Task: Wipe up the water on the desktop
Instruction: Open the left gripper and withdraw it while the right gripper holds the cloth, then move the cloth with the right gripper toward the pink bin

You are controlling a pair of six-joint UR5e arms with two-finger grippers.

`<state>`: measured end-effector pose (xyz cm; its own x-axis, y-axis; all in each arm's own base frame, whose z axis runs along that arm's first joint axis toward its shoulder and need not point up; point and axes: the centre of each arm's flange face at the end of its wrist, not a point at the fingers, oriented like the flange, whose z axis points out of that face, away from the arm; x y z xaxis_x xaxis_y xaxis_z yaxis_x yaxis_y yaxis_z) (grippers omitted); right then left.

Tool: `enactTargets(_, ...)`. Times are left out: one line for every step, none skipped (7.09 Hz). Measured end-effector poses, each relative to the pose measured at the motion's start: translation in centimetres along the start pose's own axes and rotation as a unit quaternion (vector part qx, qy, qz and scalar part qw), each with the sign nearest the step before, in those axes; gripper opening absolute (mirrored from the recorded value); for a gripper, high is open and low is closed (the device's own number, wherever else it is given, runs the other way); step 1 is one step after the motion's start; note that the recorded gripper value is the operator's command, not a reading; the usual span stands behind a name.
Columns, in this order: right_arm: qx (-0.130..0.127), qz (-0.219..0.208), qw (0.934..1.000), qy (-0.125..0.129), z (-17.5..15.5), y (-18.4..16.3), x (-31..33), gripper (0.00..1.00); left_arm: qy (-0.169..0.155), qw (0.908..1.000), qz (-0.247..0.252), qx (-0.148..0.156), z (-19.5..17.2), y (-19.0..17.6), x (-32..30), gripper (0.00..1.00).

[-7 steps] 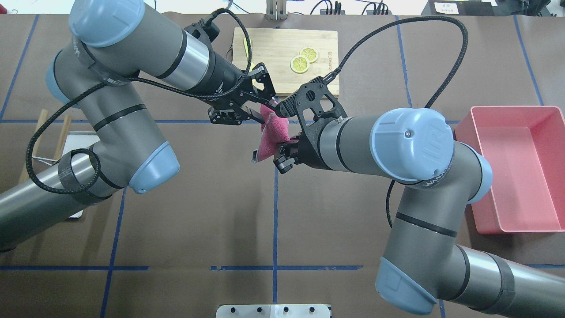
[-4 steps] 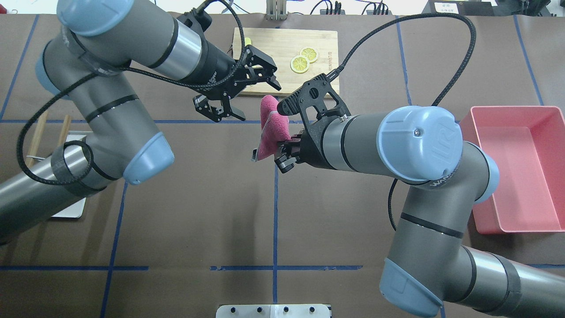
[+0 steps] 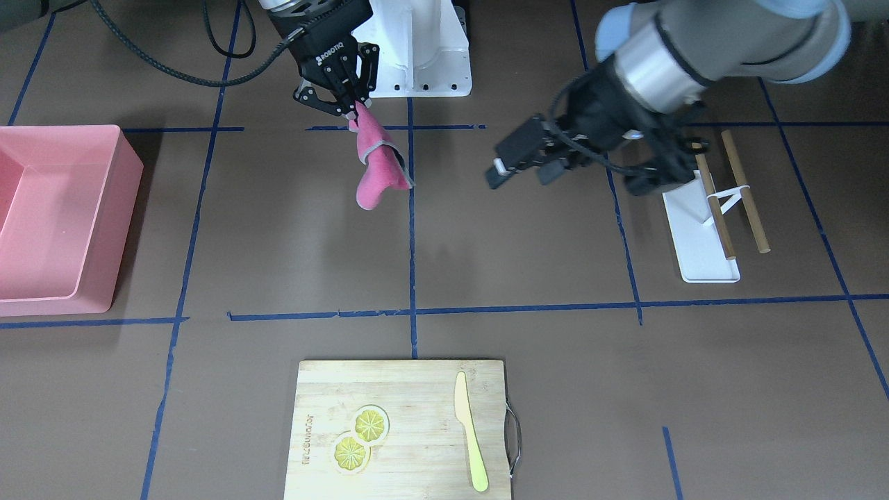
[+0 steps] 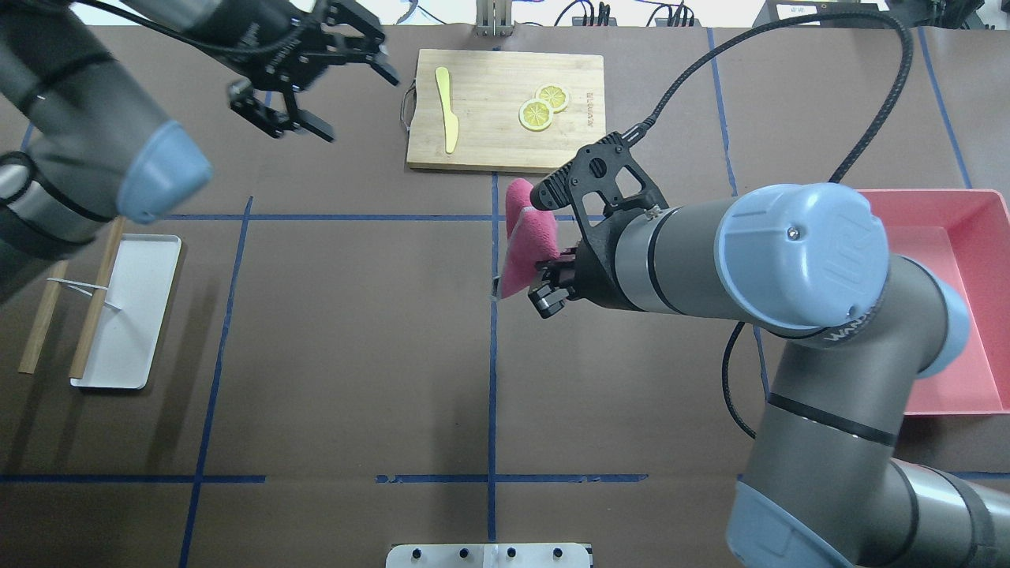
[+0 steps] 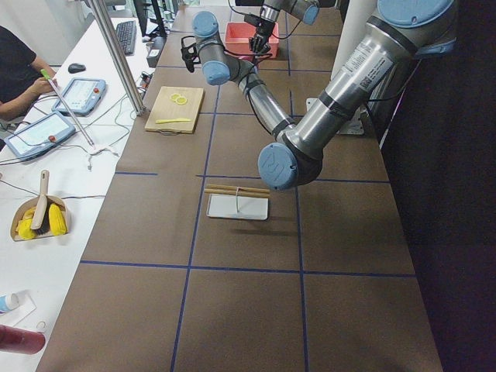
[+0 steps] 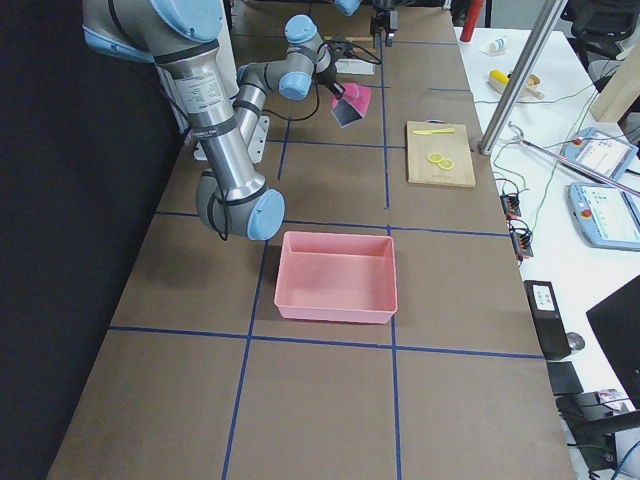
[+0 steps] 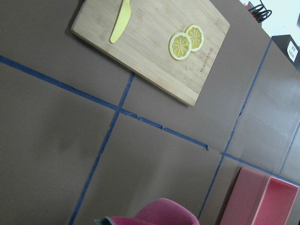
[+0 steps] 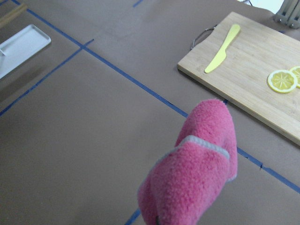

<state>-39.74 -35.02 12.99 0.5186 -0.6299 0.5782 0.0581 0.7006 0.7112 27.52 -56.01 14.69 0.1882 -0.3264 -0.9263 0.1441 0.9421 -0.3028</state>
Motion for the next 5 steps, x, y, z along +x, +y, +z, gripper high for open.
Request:
enactTargets(-0.032, 0.005, 0.9993, 0.017, -0.7, 0.6, 0.3, 0.00, -0.007, 0.9996, 0.023, 0.016, -2.5, -1.9, -2.4, 1.00)
enactTargets(-0.067, 0.011, 0.9971, 0.034, -1.1, 1.3, 0.8, 0.00, -0.011, 0.9981, 0.048, 0.036, -5.1, -3.5, -4.6, 1.00)
enactTargets(-0.099, 0.020, 0.9937, 0.049, -1.0, 1.7, 1.7, 0.00, -0.018, 0.9953, 0.074, 0.061, -7.7, -5.2, -6.8, 1.00)
enactTargets(-0.129, 0.034, 0.9893, 0.060, -0.8, 2.0, 3.0, 0.00, -0.034, 0.9904, 0.100, 0.090, -9.9, -6.9, -9.1, 1.00)
enactTargets(-0.162, 0.055, 0.9832, 0.063, -0.1, 2.2, 4.7, 0.00, -0.061, 0.9832, 0.123, 0.120, -12.0, -8.5, -11.4, 1.00)
